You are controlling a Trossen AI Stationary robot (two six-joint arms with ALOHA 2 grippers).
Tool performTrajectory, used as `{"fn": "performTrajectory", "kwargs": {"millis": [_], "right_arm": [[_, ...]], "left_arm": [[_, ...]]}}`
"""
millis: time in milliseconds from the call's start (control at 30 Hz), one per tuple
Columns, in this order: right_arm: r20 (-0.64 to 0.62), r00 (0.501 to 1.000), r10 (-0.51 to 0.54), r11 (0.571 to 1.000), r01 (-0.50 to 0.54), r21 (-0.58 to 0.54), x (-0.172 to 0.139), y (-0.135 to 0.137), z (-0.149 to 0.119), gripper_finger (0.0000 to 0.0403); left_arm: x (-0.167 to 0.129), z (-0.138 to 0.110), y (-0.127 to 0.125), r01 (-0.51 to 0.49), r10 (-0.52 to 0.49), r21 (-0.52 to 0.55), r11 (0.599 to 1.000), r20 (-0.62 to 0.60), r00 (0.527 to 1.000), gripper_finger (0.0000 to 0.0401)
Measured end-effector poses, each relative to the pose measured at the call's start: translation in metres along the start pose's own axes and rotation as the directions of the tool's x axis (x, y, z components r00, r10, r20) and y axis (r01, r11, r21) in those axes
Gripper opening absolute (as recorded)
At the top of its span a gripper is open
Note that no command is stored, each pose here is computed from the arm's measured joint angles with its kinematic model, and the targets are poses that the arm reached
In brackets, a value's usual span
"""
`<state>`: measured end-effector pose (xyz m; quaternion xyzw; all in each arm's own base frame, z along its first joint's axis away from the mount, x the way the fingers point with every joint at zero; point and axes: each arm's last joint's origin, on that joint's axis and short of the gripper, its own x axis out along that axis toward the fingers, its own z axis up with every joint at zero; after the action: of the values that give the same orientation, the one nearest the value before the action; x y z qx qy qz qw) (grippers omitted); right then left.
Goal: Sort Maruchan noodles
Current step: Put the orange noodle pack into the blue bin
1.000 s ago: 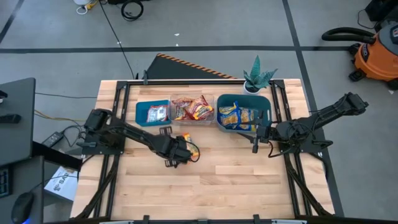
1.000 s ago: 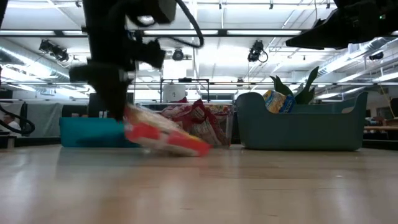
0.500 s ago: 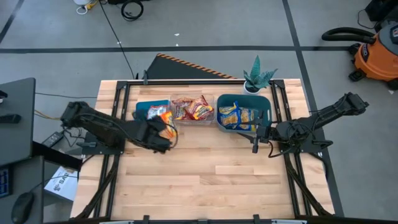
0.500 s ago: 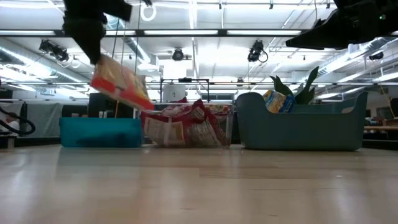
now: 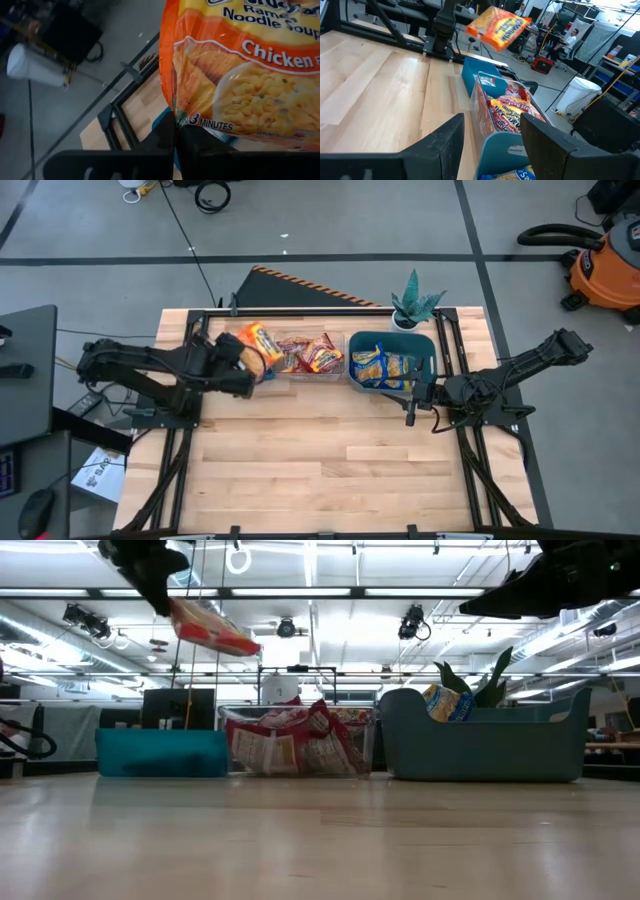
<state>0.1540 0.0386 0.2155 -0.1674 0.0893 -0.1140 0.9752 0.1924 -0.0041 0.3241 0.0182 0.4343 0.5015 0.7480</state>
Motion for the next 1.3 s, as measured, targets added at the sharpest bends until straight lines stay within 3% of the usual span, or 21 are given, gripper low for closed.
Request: {"fn": "performTrajectory", "kwargs": {"millis": [167,433,767,1033,1300], "right_arm": [[0.000,1.000,0.001,1.000,-0.001,0.000,0.000,0.000,0.000,0.0199],[-0.005,1.000,0.003,1.000,-0.003,-0.002,0.000,0.000,-0.001,0.0199],[0.001,1.000,0.001,1.000,-0.001,-0.001,0.000,0.000,0.000,0.0199],[0.000,1.000,0.001,1.000,-0.001,-0.001,0.000,0.000,0.000,0.0199],[-0.006,1.000,0.002,1.000,-0.002,-0.005,0.000,0.000,-0.001,0.0199]], "left_arm": [[0.022,-0.006,0.004,-0.089,0.087,-0.024,0.996,-0.073,0.994,0.0010],[0.071,-0.045,0.006,-0.215,0.206,-0.025,0.976,-0.199,0.958,0.0010],[0.119,-0.077,-0.003,-0.210,0.159,-0.160,0.965,-0.283,0.946,0.0014],[0.118,-0.075,-0.003,-0.174,0.125,-0.136,0.975,-0.313,0.942,0.0081],[0.105,-0.053,0.000,-0.065,0.037,-0.075,0.995,-0.322,0.946,0.0153]]}}
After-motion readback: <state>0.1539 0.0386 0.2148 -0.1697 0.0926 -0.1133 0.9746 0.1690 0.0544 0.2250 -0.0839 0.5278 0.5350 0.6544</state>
